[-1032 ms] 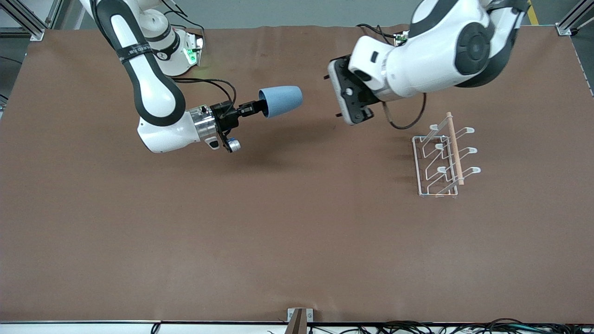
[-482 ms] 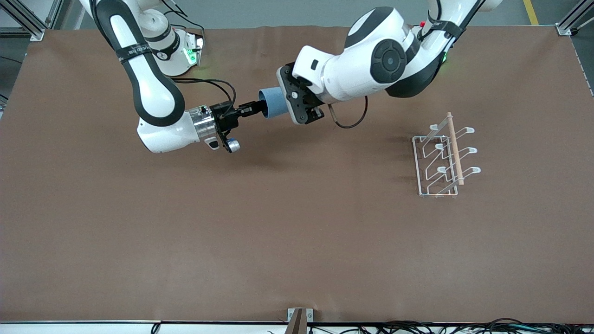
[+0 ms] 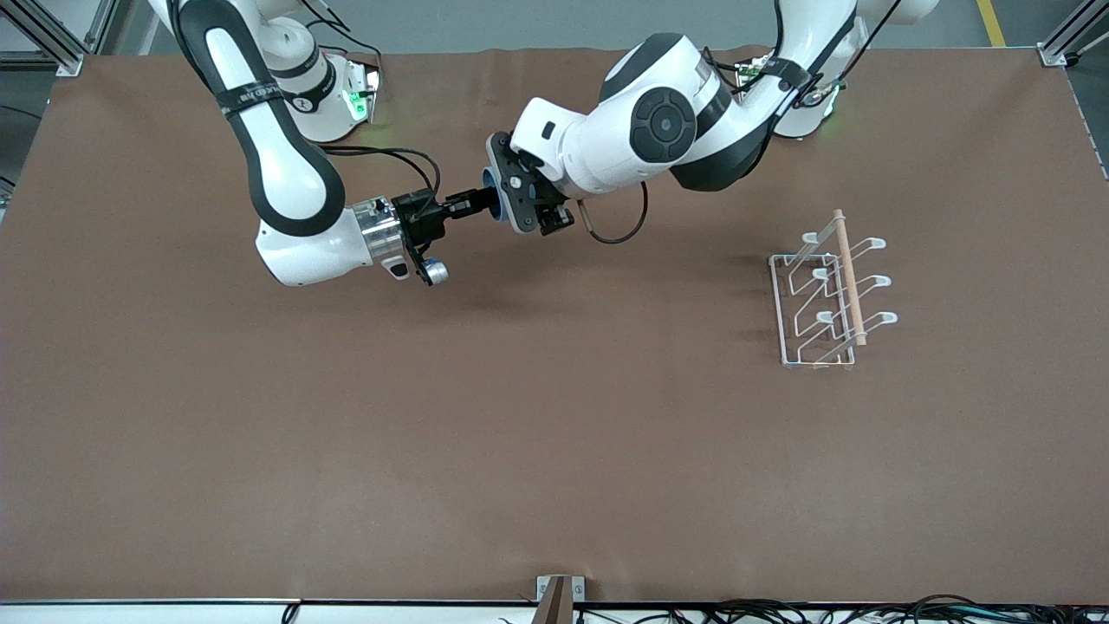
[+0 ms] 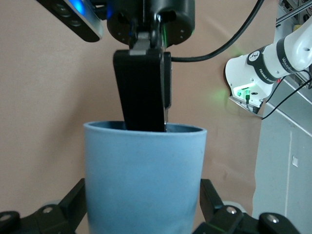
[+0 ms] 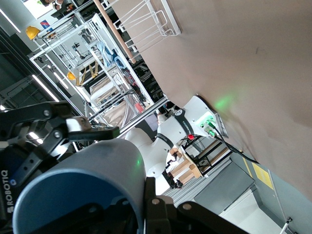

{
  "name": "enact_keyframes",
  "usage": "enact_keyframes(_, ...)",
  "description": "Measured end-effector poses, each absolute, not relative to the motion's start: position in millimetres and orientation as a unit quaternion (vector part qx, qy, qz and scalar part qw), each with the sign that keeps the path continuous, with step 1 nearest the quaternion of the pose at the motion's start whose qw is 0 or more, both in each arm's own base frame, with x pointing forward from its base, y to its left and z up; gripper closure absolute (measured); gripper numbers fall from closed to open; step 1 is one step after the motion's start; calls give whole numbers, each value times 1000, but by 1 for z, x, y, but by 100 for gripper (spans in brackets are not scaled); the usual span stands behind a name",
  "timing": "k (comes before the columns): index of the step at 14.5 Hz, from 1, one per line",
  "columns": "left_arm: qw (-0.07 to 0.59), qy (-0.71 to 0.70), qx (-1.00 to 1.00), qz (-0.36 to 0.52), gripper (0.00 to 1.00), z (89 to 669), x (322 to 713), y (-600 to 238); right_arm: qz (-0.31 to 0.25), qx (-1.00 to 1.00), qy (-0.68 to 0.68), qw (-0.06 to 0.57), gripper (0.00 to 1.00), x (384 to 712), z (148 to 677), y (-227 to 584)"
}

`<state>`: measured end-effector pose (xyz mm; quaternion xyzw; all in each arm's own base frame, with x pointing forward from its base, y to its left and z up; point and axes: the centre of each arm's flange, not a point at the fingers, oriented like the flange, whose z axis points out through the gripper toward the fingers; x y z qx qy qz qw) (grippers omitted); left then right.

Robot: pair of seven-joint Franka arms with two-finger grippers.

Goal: Hang cup on cup holder
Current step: 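Open the right gripper to release the cup to the left gripper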

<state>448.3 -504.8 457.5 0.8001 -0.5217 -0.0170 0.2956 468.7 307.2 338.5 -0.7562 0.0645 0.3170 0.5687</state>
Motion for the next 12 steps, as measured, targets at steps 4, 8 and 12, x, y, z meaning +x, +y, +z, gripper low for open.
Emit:
enact_keyframes(4, 282, -530, 799, -15, 22, 455, 446, -506, 316, -757, 65, 568, 96, 469, 337, 307)
enact_keyframes(8, 277, -533, 799, -13, 22, 455, 446, -506, 316, -756, 65, 569, 90, 469, 337, 307)
enact_keyframes(12, 261, -538, 801, -8, 22, 455, 451, -500, 317, -754, 65, 571, 49, 470, 338, 305)
